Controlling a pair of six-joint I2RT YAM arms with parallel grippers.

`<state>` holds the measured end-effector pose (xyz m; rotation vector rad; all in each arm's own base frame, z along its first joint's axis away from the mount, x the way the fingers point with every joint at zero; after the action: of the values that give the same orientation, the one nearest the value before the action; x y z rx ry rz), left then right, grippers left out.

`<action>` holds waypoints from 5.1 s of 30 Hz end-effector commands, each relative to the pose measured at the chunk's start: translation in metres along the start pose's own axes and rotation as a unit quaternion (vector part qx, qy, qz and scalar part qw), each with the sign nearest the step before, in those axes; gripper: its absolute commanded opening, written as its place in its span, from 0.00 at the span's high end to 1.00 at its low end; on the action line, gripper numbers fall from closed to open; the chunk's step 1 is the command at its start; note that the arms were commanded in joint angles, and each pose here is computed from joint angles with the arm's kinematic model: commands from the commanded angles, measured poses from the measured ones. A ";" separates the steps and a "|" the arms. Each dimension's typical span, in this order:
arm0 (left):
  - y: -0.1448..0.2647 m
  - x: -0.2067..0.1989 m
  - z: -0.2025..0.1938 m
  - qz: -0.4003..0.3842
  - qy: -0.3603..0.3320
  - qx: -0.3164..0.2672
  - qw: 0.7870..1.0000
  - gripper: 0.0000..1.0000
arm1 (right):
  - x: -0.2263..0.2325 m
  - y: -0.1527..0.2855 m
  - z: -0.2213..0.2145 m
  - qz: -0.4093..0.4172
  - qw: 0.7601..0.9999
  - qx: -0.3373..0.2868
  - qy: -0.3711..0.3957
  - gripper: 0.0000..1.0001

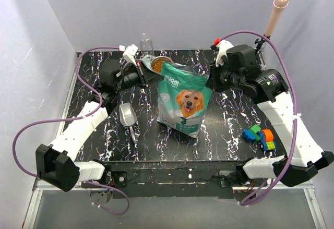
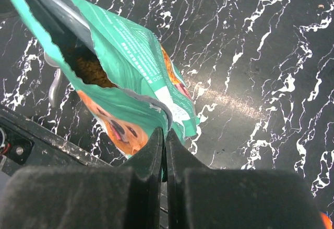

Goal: Serve the pet food

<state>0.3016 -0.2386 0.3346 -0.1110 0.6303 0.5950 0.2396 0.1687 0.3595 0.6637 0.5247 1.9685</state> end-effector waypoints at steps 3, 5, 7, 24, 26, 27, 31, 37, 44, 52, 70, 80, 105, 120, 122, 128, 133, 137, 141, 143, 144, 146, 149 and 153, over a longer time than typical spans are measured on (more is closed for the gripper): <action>0.015 0.017 0.011 0.077 0.004 -0.028 0.997 1.00 | 0.017 0.029 -0.019 0.100 0.992 0.020 0.077 0.28; 0.016 0.014 0.012 0.076 0.012 -0.031 0.997 1.00 | 0.035 0.028 -0.021 0.149 0.984 0.002 0.099 0.19; 0.017 0.010 0.015 0.068 0.013 -0.031 0.997 1.00 | 0.042 0.019 -0.012 0.141 0.981 -0.027 0.131 0.16; 0.026 0.012 0.011 0.104 0.037 -0.022 0.994 1.00 | 0.082 -0.043 0.044 0.083 0.942 -0.056 0.320 0.20; 0.028 0.011 0.013 0.109 0.037 -0.021 0.993 1.00 | 0.092 -0.050 0.047 0.075 0.939 -0.053 0.332 0.26; 0.029 0.009 0.015 0.107 0.036 -0.024 0.993 1.00 | 0.097 -0.051 0.047 0.071 0.938 -0.053 0.335 0.27; 0.029 0.007 0.015 0.105 0.035 -0.024 0.994 1.00 | 0.106 -0.039 0.033 0.114 0.939 -0.044 0.320 0.27; 0.030 0.004 0.018 0.099 0.030 -0.025 0.994 1.00 | 0.097 -0.064 0.046 0.042 0.941 -0.047 0.333 0.36; 0.030 -0.006 0.018 0.068 -0.001 -0.001 0.998 1.00 | 0.085 -0.046 0.040 0.036 0.940 -0.056 0.336 0.86; 0.036 -0.033 0.008 -0.035 -0.083 0.057 0.994 0.41 | 0.090 -0.030 0.033 0.065 0.950 -0.037 0.302 0.99; 0.023 -0.038 0.029 -0.097 -0.223 -0.003 0.970 0.27 | 0.088 -0.002 0.014 0.158 0.951 0.002 0.265 0.99; 0.040 -0.063 0.042 -0.119 -0.238 -0.070 0.961 0.41 | 0.104 -0.003 0.011 0.224 0.942 0.028 0.249 0.99; 0.057 -0.084 0.029 0.232 0.595 -0.009 0.769 0.21 | 0.115 -0.033 0.023 0.105 0.941 -0.030 0.319 0.99; 0.007 -0.066 0.011 0.287 0.551 -0.094 0.778 0.72 | 0.123 -0.020 0.019 0.122 0.934 -0.044 0.334 0.99; 0.004 -0.065 0.014 0.277 0.540 -0.099 0.789 0.85 | 0.121 -0.018 0.017 0.122 0.932 -0.045 0.339 0.94; 0.008 -0.065 0.017 0.289 0.535 -0.106 0.787 1.00 | 0.098 -0.016 0.010 0.077 0.923 -0.046 0.375 0.49; 0.008 -0.072 0.018 0.297 0.549 -0.085 0.776 1.00 | 0.084 -0.018 0.008 0.044 0.910 -0.043 0.409 0.56; 0.009 -0.073 0.017 0.303 0.549 -0.079 0.775 1.00 | 0.078 -0.011 0.022 0.011 0.903 -0.071 0.423 0.99; 0.010 -0.070 0.012 0.307 0.544 -0.076 0.777 0.69 | 0.090 0.004 0.021 0.066 0.896 -0.088 0.431 0.99; 0.013 -0.065 0.010 0.316 0.537 -0.083 0.778 0.59 | 0.091 0.009 0.021 0.075 0.895 -0.095 0.430 0.99; 0.014 -0.063 0.009 0.318 0.533 -0.088 0.779 0.57 | 0.091 0.010 0.021 0.077 0.895 -0.095 0.430 0.99; 0.017 -0.057 0.013 0.321 0.516 -0.112 0.786 0.57 | 0.094 0.012 0.020 0.090 0.893 -0.094 0.430 0.99; 0.021 -0.050 0.019 0.328 0.494 -0.133 0.794 0.63 | 0.100 0.014 0.021 0.105 0.894 -0.100 0.424 0.99; 0.013 -0.052 0.021 0.307 0.484 -0.133 0.808 0.98 | 0.107 0.008 0.022 0.115 0.897 -0.097 0.417 0.99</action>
<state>0.2624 -0.2596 0.3732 -0.4301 1.7218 1.2648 0.2099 0.2536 0.3671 -0.2688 0.9648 2.3908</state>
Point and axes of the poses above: each gripper's point midway between its finger pads, its own y axis back along the fingers, its own x axis along the line the jaws close on, z = x × y, the point moved 3 cm from there along y, back along the fingers, and after that the axes turned 6 degrees about -y, right-handed, at the moved point
